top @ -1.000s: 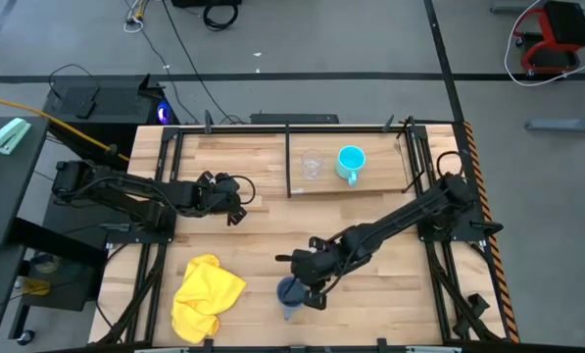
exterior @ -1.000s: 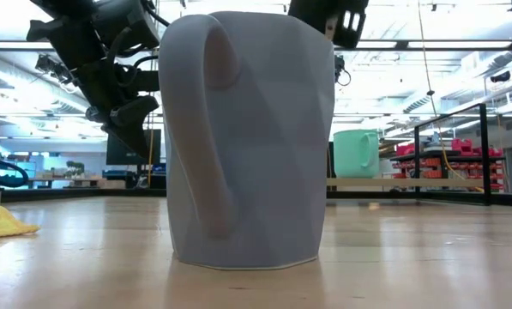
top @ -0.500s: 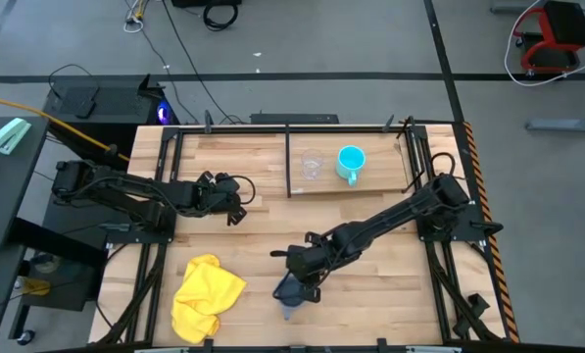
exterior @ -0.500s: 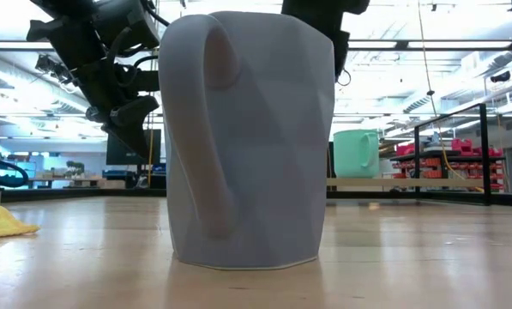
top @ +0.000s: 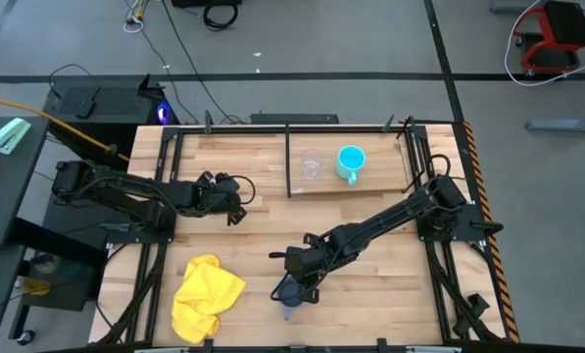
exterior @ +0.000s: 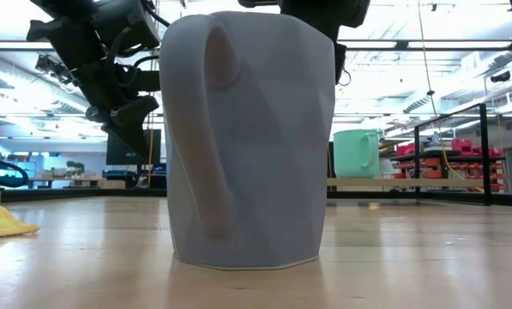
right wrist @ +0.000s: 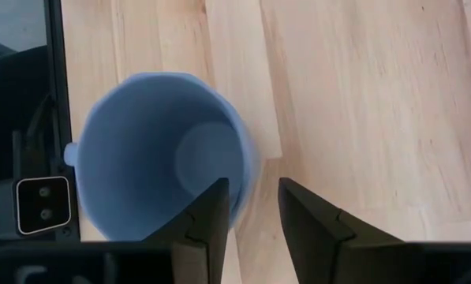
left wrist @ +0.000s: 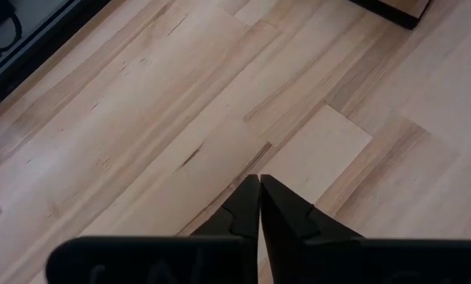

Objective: Stack small to large cups/mugs on shelf
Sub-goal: Put the blue mug on the shelf

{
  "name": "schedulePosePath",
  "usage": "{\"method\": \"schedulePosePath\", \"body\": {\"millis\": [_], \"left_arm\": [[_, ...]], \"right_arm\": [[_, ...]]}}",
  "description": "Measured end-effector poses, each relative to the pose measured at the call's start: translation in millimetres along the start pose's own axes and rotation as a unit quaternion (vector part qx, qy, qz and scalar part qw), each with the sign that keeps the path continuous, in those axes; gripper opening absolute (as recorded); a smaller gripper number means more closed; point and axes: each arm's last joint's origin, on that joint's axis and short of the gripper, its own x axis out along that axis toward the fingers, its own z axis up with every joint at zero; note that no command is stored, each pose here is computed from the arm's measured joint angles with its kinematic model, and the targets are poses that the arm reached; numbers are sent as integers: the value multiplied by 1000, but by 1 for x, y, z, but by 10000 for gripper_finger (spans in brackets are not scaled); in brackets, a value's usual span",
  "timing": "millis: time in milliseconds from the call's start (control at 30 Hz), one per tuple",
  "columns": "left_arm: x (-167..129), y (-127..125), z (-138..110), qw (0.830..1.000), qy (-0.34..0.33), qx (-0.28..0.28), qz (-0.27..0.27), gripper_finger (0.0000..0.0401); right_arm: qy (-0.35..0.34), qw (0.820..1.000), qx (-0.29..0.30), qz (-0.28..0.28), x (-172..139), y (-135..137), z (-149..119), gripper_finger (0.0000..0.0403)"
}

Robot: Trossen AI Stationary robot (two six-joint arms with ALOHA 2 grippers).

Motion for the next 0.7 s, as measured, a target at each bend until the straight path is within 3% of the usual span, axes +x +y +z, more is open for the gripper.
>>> {"method": "schedulePosePath", "body": {"millis": [700], "left_arm": [[0, 0, 0, 1000, 0, 0, 0, 25]], "right_arm": [[5, 1000, 6, -4, 7, 6, -12, 119]]}}
